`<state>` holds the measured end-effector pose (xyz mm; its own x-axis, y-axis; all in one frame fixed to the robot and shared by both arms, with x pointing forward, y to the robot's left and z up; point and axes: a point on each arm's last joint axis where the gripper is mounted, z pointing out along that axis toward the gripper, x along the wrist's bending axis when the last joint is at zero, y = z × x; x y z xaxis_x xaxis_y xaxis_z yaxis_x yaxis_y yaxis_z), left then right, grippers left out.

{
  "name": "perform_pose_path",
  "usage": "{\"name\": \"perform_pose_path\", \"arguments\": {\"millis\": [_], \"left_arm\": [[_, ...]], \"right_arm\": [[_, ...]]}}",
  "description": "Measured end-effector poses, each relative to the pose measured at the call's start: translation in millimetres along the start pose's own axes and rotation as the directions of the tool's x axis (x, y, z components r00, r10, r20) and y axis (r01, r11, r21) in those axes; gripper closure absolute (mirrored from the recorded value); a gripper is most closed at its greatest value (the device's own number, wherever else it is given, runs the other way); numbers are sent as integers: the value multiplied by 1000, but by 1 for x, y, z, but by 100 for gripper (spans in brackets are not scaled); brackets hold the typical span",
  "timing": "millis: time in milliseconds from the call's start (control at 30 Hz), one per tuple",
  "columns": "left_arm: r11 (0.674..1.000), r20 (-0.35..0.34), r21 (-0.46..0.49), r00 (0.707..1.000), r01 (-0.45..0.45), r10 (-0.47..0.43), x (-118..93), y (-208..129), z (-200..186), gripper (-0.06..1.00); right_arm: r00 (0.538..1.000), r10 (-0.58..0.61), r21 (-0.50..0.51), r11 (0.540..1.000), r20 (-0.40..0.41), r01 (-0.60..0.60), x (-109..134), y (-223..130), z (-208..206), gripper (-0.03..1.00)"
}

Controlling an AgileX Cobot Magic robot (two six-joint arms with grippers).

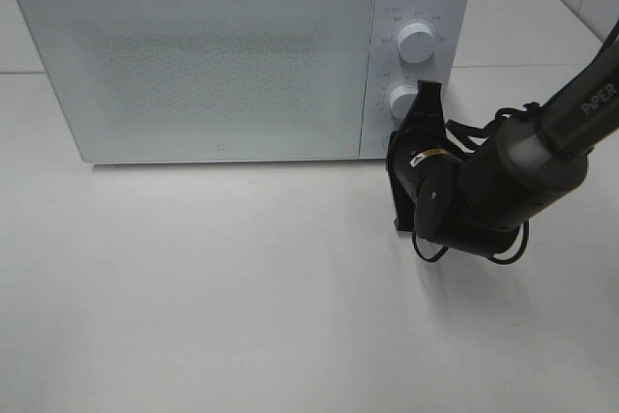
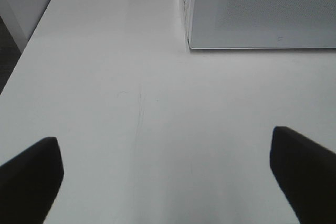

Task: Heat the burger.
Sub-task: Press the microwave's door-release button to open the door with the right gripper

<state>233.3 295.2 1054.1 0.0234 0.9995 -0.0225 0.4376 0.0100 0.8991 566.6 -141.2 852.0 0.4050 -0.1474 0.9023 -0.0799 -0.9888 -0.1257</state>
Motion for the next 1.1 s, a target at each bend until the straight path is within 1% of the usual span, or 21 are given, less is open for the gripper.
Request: {"name": "perform_pose_path", "arguments": {"millis": [133,400,700,900,1100], "left_arm": [[1000,0,0,1000,0,0,0,0,0,-5],[1000,0,0,1000,0,0,0,0,0,-5],[1000,0,0,1000,0,0,0,0,0,-5],[1000,0,0,1000,0,0,0,0,0,-5],[1000,0,0,1000,0,0,0,0,0,-5]], "right_arm": [[1000,2,-5,1000,17,-2,-5,-1,8,96],[1000,-5,-19,1000,25,5,-3,1,12,96],[1000,-3,-34,999,15,3,-1,1,17,96],[1000,0,-59,998,-8,-1,0,-3,23,96],[1000,1,-73,997,-6,-2,-1,-5,24,96]]}}
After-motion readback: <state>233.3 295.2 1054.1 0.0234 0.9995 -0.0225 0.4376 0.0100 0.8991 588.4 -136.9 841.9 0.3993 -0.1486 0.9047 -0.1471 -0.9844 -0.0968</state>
